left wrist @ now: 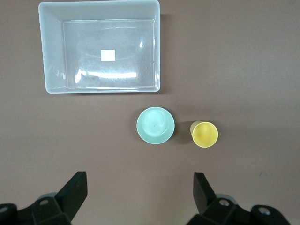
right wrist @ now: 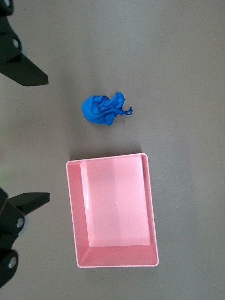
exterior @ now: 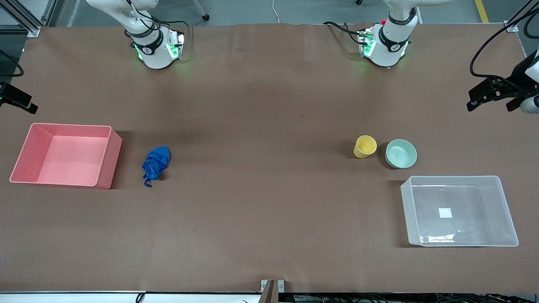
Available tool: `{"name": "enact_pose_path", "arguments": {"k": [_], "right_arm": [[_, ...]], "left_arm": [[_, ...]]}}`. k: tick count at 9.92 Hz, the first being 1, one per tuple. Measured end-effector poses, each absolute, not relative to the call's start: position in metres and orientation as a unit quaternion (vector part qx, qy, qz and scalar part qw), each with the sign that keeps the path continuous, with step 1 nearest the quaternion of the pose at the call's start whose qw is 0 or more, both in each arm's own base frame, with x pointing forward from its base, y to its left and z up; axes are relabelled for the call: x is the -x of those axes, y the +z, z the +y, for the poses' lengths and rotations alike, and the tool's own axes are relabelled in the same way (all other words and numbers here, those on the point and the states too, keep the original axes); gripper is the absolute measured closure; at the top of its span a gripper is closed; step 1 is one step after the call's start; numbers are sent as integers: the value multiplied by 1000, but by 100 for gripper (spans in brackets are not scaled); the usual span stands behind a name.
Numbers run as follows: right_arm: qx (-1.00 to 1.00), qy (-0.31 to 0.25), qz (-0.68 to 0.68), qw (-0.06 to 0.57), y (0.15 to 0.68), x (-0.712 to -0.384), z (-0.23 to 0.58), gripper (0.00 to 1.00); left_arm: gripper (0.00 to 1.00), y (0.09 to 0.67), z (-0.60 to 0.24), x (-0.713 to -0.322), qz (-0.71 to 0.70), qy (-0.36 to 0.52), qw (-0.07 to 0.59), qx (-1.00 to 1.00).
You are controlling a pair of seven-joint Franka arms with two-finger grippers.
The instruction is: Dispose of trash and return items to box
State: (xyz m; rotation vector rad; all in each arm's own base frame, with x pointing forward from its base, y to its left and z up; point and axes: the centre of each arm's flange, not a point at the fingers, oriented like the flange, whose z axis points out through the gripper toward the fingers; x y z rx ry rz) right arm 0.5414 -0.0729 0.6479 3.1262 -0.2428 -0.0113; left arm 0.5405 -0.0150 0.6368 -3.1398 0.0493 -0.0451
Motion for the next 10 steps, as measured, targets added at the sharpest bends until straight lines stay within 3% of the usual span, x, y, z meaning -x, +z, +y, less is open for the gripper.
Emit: {"name": "enact_pose_path", "arguments": {"k": [7,10], "right_arm": [[-997,-3,-76,3,648,-542,-71,0],[-998,-16,-62,3,633,-545,-47,0]], "left_arm": [[0,629,-12,-543,12,-8,1,1000],[0,583,-10,-551,11,-2,1,1000]]}}
